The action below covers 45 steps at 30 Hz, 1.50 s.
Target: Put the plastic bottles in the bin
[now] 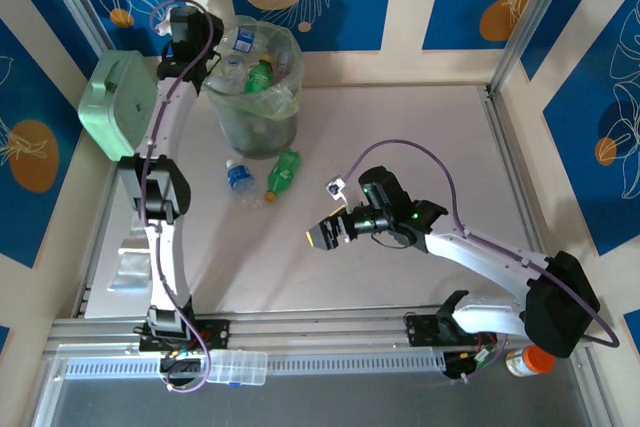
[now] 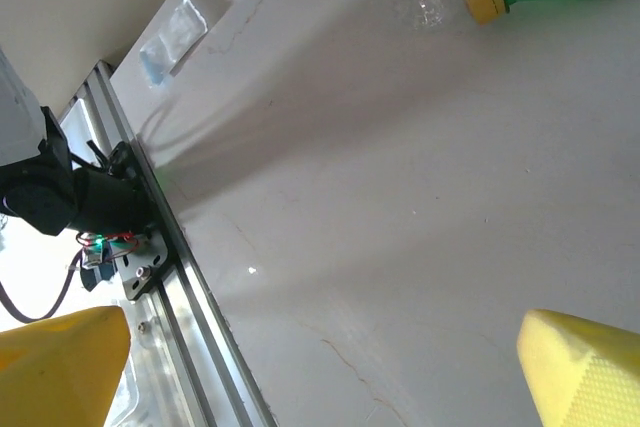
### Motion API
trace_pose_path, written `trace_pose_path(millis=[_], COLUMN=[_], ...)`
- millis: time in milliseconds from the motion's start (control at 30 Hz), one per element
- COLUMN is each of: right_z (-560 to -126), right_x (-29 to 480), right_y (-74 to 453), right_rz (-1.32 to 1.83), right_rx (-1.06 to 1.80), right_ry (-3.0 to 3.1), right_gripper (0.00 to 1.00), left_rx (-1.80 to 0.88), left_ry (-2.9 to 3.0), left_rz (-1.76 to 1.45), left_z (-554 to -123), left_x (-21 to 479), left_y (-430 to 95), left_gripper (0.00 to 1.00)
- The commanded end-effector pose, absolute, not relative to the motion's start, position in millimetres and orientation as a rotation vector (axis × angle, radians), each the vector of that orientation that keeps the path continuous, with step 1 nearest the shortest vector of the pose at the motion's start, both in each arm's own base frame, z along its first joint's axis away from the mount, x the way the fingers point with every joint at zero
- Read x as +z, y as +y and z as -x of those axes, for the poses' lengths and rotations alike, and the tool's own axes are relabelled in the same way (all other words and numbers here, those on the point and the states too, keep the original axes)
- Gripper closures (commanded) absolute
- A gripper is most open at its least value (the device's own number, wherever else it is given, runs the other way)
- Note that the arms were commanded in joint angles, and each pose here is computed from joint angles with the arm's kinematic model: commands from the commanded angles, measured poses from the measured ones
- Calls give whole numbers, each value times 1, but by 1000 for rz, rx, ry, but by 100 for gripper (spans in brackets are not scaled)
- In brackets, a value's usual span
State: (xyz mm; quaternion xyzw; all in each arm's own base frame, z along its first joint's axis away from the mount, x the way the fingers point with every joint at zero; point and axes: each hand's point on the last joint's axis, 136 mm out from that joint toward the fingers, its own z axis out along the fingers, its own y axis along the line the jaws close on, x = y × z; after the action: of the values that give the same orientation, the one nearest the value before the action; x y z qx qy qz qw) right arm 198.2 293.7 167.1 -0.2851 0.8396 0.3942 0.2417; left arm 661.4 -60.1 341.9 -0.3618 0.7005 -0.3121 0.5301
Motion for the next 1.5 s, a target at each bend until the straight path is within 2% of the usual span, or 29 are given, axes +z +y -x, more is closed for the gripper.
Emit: trace_pose_path(millis=[0,33,167,200,233,600,733,833,967,1167,1333,1467], right_z=[-203,-204,-205,-205,-205,-205,-210,-216,-222,-237,-252,-269], right_x=[175,174,174,174,176,210,219,225,238,250,249,241], right_y=[302,303,304,304,304,288,274,262,254,255,259,269], right_rz=[803,804,813,814,818,791,742,726,670,523,370,230], right_rx=[1093,1092,1086,1083,1080,1001,912,741,662,726,795,901], right_ry=[2260,2263,2268,2268,2263,2183,2164,2157,2122,2127,2185,2245], right_gripper=[1,0,1,0,1,1,1,1,1,1,0,3], left_rx=[-767,-751,-720,-713,-703,-593,-598,-660,-555,-461,-495,-390], left_ry=[1711,1718,1725,1721,1716,1625,1670,1725,1817,1960,2062,2113], left_rz=[748,745,701,688,677,616,590,500,508,492,562,604], left_z=[-669,-669,-667,-665,-662,-604,-577,-551,-497,-409,-367,-344], left_x=[337,334,341,346,352,443,453,455,434,380,319,273], left_y=[-82,-81,-81,-81,-80,-56,-59,-77,-87,-121,-114,-93], left_gripper=[47,43,38,28,23,22,22,22,21,18,17,15])
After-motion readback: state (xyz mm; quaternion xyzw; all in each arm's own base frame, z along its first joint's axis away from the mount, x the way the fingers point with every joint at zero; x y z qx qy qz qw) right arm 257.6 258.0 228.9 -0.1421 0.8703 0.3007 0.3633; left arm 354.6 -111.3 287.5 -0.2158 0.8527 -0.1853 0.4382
